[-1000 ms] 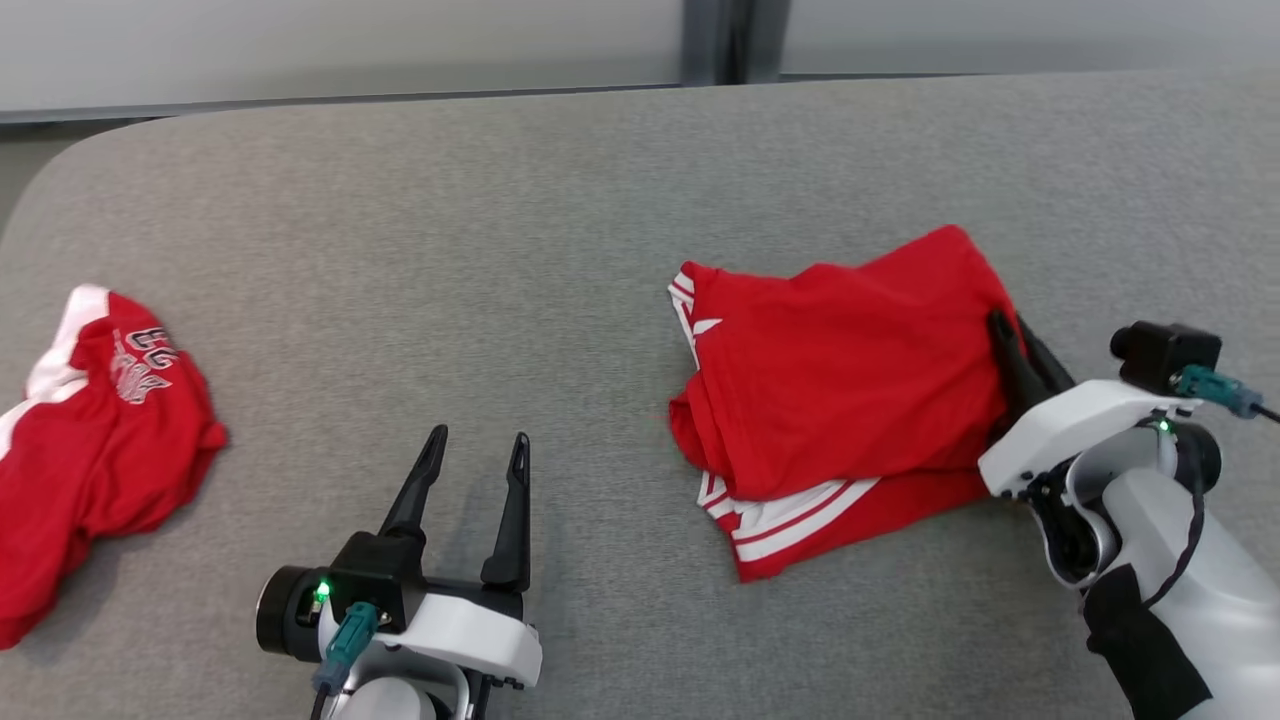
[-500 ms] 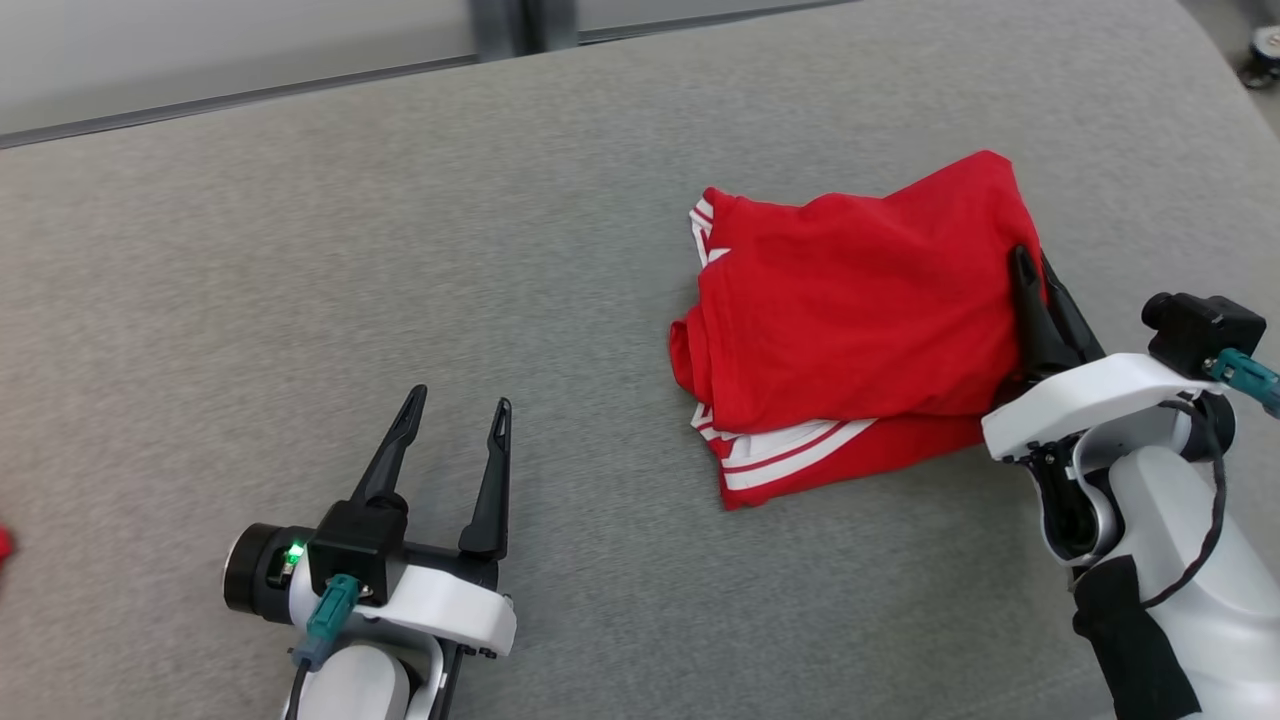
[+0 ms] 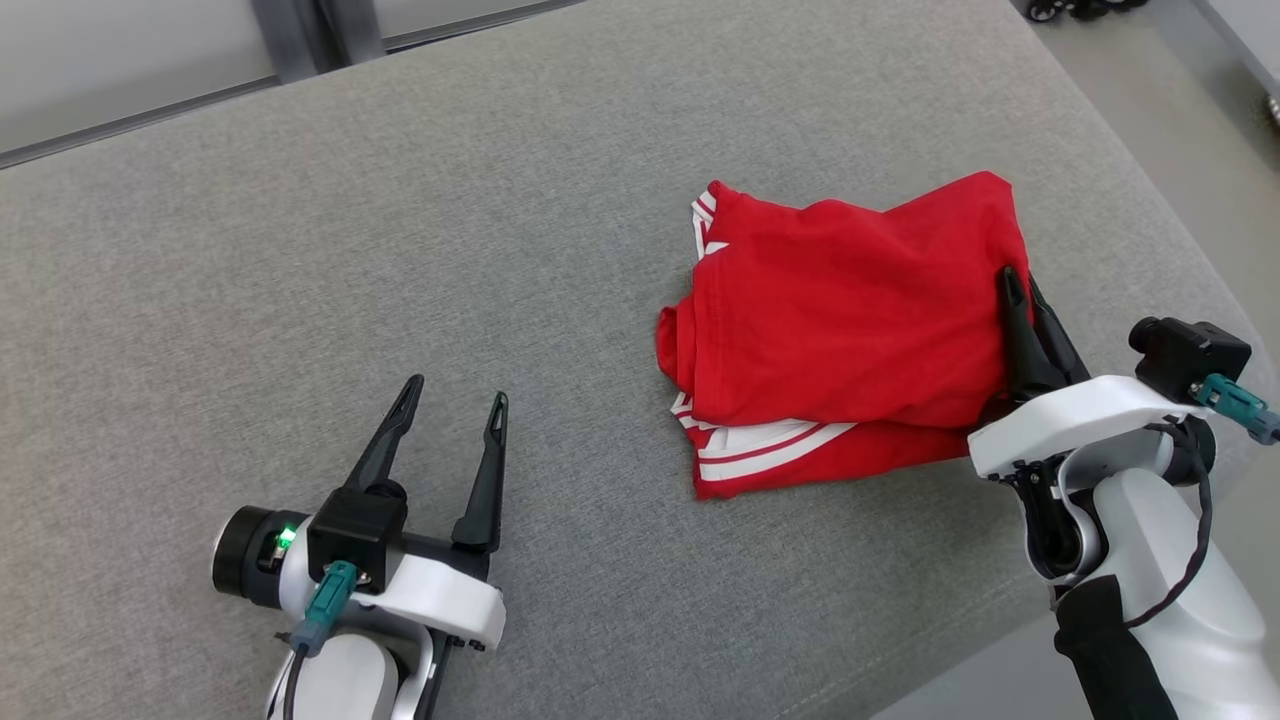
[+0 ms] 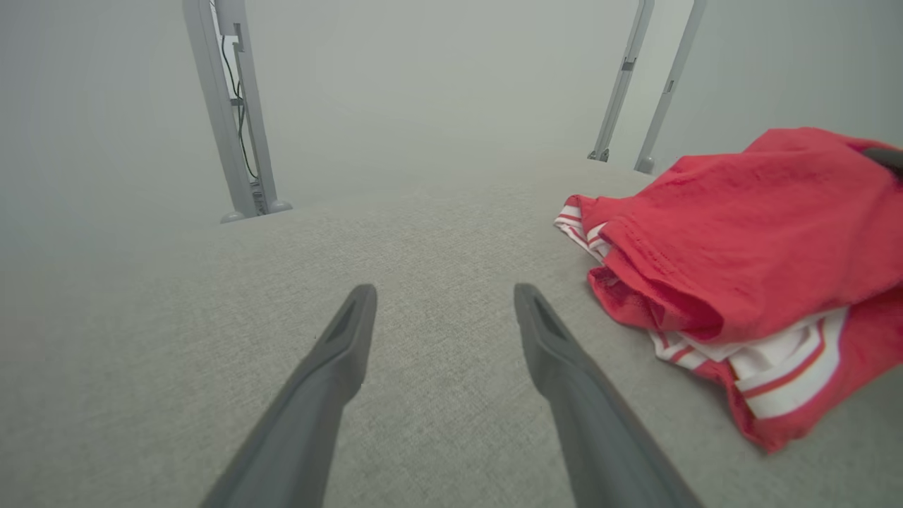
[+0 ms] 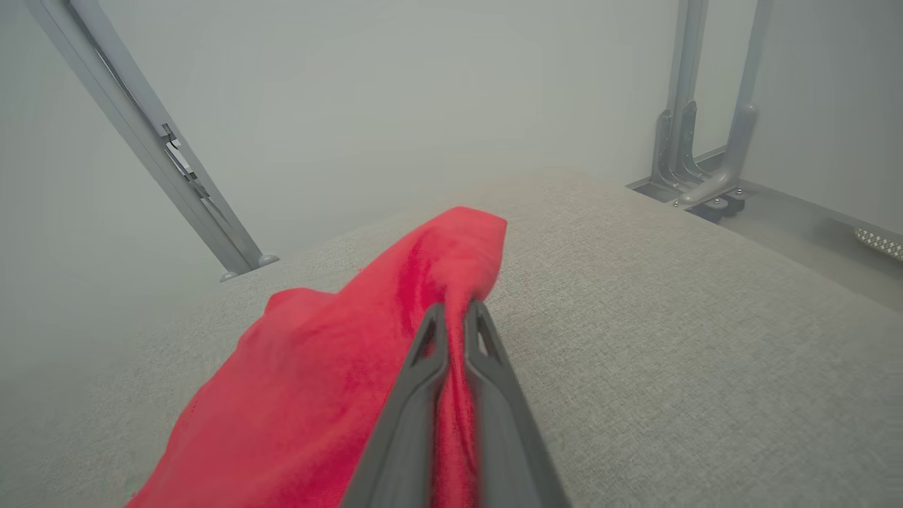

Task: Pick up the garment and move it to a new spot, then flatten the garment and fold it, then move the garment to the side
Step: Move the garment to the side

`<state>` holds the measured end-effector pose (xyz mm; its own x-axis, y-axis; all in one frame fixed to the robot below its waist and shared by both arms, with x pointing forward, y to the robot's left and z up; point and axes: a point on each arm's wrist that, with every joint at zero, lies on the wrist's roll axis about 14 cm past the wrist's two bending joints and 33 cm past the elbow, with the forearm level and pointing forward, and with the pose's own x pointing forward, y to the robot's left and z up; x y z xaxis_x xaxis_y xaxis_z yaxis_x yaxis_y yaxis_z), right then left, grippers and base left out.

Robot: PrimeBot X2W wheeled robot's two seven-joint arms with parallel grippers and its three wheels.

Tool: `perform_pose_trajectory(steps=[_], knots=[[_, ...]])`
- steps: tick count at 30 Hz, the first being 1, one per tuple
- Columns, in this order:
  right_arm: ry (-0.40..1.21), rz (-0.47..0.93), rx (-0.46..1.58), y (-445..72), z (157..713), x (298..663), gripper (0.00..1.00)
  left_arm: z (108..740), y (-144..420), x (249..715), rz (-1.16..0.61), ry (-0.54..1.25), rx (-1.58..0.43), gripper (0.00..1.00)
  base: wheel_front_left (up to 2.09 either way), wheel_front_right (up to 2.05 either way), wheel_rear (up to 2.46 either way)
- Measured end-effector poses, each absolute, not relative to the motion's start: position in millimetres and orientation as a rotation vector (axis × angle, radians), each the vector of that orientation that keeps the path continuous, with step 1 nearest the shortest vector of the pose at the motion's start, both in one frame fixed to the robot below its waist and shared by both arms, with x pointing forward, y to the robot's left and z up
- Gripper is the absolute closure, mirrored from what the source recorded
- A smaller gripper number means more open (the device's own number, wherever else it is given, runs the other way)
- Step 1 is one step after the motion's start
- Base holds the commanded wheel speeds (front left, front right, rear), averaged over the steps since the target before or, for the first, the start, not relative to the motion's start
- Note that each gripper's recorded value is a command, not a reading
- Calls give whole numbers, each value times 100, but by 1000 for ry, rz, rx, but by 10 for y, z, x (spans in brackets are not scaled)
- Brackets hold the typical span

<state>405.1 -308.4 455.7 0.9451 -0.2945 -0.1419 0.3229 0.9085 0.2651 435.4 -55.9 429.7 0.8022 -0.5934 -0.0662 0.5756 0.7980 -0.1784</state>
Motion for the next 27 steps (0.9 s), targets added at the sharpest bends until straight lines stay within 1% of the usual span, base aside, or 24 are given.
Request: perform_pose_trajectory(steps=[4, 8, 14, 21, 27], knots=[[115, -327, 266, -3122, 4524, 4026, 100, 4324, -636, 4376, -650, 115, -158, 0, 0, 0, 0], [134, -293, 165, -3186, 4552, 4122, 100, 4326, -633, 4383, -658, 113, -155, 0, 0, 0, 0], [133, -231, -2, -3287, 4679, 4431, 100, 4397, -595, 4504, -654, 85, -150, 0, 0, 0, 0], [127, -181, -177, -3451, 4792, 4884, 100, 4498, -567, 4701, -650, 37, -155, 0, 0, 0, 0], [126, -202, -271, -3699, 4806, 5196, 100, 4637, -520, 4888, -626, -7, -228, 0, 0, 0, 0]])
